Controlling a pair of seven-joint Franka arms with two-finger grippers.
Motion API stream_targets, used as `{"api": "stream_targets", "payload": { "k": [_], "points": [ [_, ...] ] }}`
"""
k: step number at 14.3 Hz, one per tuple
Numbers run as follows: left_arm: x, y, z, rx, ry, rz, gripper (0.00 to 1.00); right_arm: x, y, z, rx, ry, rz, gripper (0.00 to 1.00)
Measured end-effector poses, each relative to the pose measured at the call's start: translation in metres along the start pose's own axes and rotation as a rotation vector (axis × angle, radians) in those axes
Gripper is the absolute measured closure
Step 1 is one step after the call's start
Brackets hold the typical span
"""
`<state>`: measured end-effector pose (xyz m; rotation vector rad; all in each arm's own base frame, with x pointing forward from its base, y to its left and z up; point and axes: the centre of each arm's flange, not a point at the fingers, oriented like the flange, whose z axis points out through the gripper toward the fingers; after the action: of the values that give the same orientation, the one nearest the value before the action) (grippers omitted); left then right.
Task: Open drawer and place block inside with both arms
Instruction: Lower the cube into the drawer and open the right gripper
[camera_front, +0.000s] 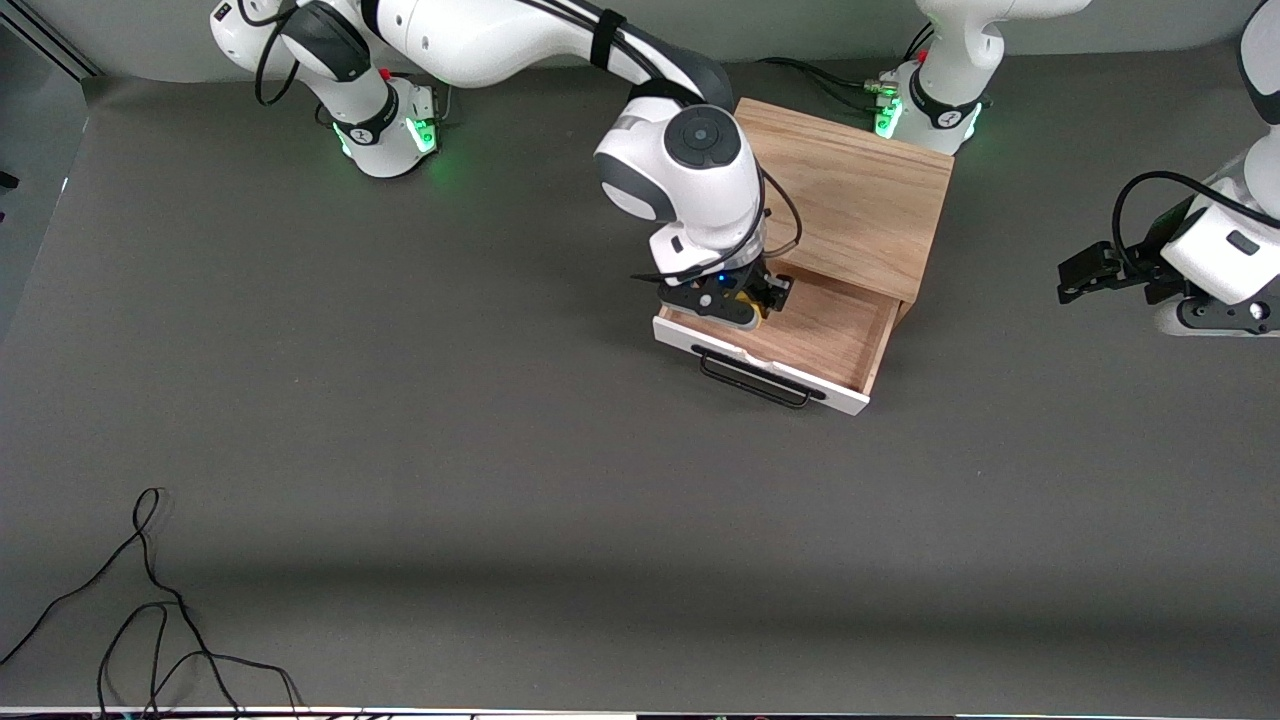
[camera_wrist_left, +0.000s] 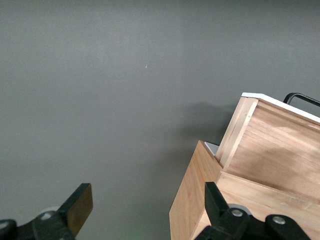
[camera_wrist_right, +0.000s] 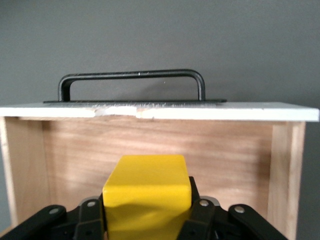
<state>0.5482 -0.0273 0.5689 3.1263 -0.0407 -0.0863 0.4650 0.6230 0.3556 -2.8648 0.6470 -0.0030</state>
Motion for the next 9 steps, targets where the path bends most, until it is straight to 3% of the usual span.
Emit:
{"api": "stream_targets", "payload": {
  "k": [9],
  "points": [
    [0.01,0.004,-0.005,0.0,0.016,0.008,0.0,-0.011,0.006,0.06,-0.037,-0.017,-0.015,0.45]
  ]
}}
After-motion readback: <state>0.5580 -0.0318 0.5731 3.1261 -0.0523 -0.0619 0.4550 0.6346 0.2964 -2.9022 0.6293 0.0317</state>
